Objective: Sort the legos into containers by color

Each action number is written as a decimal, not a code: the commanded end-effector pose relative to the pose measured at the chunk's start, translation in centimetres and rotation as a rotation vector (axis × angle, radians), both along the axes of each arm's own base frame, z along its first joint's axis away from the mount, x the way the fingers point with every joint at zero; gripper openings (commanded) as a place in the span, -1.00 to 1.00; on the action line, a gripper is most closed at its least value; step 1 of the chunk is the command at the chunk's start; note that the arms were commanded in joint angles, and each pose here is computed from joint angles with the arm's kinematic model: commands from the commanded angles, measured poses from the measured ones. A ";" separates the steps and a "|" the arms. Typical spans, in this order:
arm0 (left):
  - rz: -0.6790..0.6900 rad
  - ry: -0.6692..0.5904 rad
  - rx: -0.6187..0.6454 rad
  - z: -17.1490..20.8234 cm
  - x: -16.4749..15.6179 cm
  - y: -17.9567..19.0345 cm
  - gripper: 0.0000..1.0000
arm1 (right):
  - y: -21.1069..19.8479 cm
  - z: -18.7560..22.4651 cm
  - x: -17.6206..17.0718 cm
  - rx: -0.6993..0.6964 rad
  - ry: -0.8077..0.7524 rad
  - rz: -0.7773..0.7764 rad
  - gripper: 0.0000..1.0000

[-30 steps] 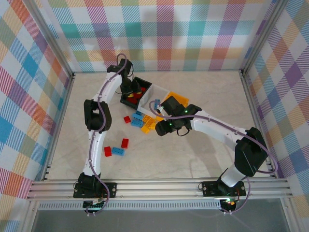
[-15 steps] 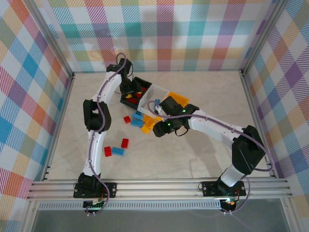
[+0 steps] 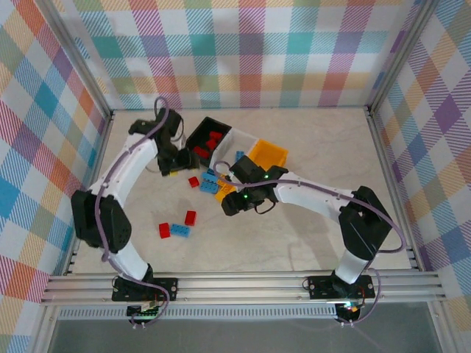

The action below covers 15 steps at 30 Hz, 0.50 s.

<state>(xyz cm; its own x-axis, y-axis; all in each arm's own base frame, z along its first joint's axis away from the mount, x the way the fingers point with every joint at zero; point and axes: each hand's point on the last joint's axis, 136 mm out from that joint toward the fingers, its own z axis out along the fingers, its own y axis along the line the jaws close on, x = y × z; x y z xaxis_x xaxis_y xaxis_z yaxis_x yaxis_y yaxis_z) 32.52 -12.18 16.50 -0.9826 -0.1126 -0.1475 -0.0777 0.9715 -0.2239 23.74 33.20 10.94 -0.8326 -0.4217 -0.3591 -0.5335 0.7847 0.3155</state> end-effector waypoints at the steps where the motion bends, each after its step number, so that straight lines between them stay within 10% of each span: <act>1: -0.023 0.065 0.042 -2.8 -3.8 -0.2 0.32 | -0.7 1.5 0.7 0.024 -0.048 -0.067 0.29; 15: -0.078 0.136 0.070 -9.7 -7.9 -2.5 0.19 | -2.7 2.6 0.3 0.062 -0.092 -0.158 0.29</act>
